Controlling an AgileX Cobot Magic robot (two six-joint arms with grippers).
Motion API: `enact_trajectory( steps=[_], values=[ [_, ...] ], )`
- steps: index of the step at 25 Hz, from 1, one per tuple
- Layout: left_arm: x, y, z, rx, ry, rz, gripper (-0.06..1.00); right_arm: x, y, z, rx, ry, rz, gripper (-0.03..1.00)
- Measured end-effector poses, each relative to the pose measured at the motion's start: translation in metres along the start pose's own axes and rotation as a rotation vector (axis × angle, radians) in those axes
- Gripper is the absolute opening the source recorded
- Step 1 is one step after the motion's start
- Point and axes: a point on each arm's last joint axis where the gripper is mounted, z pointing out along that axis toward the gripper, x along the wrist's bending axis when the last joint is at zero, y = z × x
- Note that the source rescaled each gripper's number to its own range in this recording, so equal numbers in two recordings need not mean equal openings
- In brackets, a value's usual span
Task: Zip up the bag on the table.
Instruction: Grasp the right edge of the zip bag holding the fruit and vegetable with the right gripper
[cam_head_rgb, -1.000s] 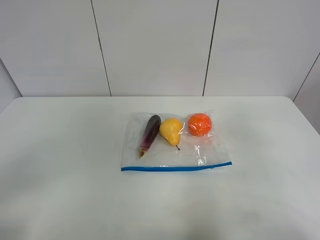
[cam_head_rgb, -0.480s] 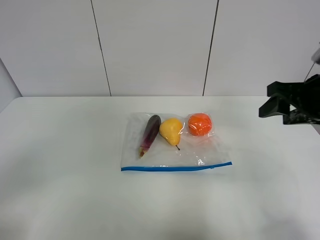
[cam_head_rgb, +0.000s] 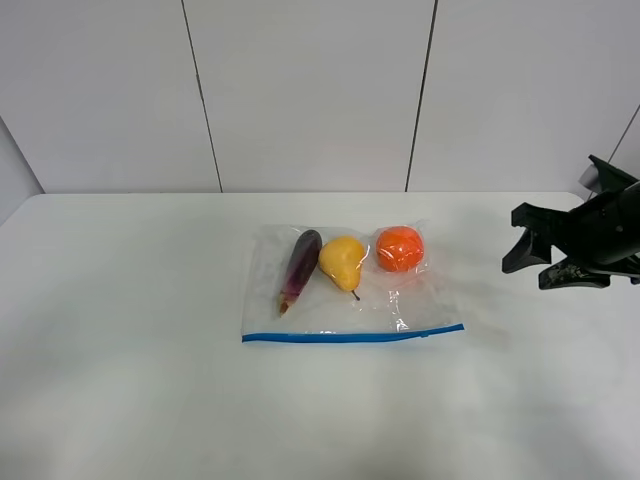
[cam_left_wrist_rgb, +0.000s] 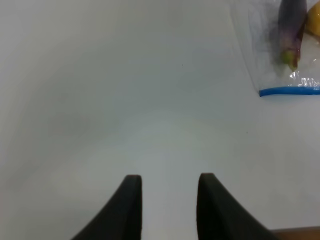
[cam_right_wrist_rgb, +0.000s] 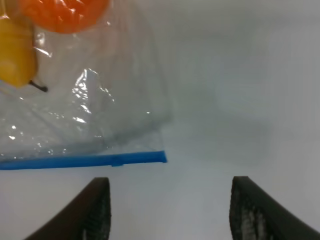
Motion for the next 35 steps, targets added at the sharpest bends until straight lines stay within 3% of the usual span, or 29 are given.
enact_trajectory(
  steps=[7, 28, 35],
  values=[
    [0.0, 0.0, 0.0, 0.0, 0.0, 0.0, 0.63, -0.017, 0.007, 0.035, 0.062, 0.169, 0.133, 0.78],
    [0.0, 0.0, 0.0, 0.0, 0.0, 0.0, 0.63, -0.047, -0.008, 0.127, 0.202, 0.312, 0.168, 0.78],
    [0.0, 0.0, 0.0, 0.0, 0.0, 0.0, 0.63, -0.047, -0.01, 0.132, 0.204, 0.34, 0.13, 0.67]
  ],
)
